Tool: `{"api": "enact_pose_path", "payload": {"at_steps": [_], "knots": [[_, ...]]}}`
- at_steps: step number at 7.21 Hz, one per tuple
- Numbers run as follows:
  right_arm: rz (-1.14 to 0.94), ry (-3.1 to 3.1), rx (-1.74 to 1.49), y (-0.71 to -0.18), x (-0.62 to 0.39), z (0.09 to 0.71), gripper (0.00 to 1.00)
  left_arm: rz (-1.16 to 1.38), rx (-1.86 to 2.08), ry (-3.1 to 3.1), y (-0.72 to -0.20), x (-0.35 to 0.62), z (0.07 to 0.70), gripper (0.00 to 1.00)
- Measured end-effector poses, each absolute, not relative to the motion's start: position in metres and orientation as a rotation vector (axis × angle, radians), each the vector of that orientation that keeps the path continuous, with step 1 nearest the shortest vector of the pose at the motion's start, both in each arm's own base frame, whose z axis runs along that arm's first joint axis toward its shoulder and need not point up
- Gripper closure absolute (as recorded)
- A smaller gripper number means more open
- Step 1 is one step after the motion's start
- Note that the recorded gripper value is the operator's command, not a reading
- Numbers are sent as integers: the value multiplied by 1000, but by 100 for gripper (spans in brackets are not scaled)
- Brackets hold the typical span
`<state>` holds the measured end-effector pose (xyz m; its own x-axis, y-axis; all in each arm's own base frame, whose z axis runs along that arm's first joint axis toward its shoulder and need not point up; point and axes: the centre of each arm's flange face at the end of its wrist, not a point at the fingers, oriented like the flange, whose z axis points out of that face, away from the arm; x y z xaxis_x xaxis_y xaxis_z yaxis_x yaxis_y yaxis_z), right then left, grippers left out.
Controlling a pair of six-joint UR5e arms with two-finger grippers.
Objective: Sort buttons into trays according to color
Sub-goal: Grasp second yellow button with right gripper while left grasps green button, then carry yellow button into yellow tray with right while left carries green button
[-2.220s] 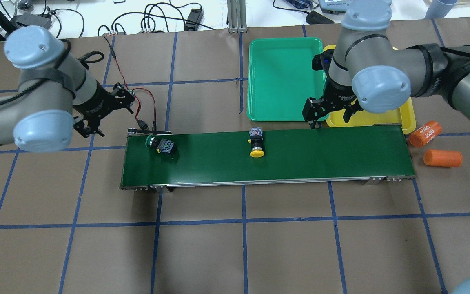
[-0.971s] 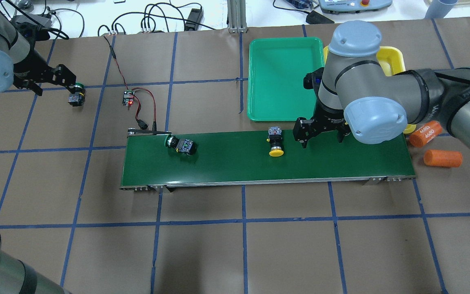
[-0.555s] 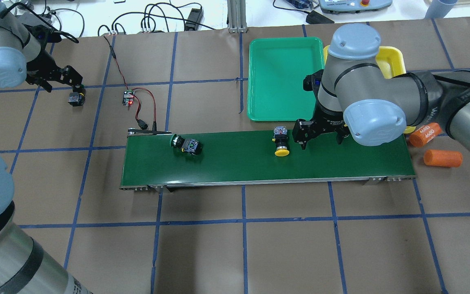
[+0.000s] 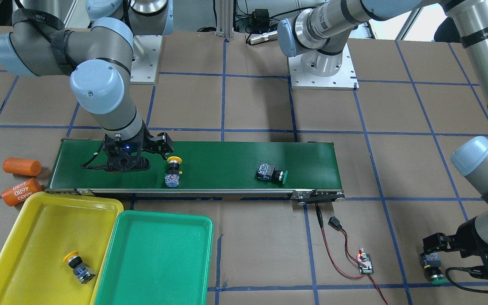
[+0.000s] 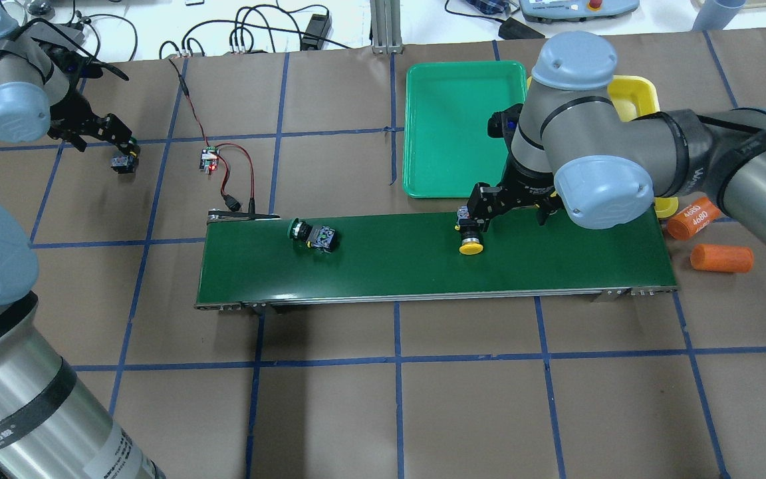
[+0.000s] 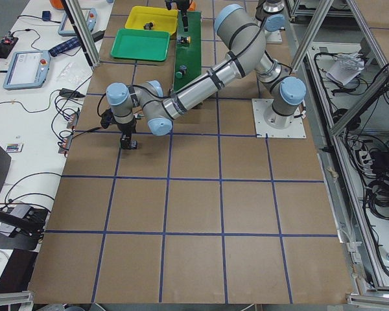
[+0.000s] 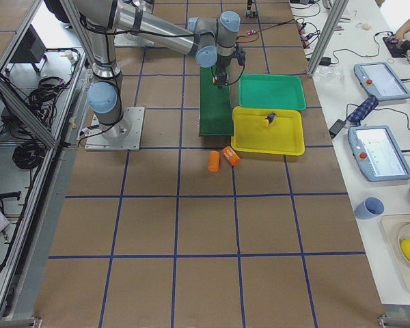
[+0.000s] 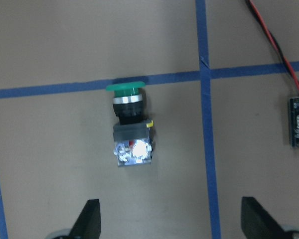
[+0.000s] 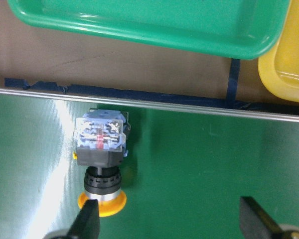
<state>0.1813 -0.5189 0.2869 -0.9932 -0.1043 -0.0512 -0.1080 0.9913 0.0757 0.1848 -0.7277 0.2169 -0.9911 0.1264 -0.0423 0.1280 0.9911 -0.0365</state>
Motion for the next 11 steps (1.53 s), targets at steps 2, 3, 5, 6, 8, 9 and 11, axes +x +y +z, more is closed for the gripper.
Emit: {"api": "enact_pose_path", "payload": {"at_steps": [2,3,5,6,8,9,11], "knots": [[108,3084,-164,-528,182,275,0,-50,208,3102,-733,183,205,0],[115,3082,-165,-530,183,269,0,-39,207,3107,-734,183,197,0],[125,3057,-163,-532,185,262,0,-21,203,3129,-736,182,179,99],[128,3049,-162,-532,186,260,9,-21,206,3147,-737,181,173,100],[141,3047,-175,-534,186,253,57,-28,216,3155,-739,179,175,100],[144,3052,-179,-535,185,250,75,-30,221,3155,-739,177,185,100],[128,3056,-177,-538,184,252,77,-7,231,3165,-730,169,228,100]]}}
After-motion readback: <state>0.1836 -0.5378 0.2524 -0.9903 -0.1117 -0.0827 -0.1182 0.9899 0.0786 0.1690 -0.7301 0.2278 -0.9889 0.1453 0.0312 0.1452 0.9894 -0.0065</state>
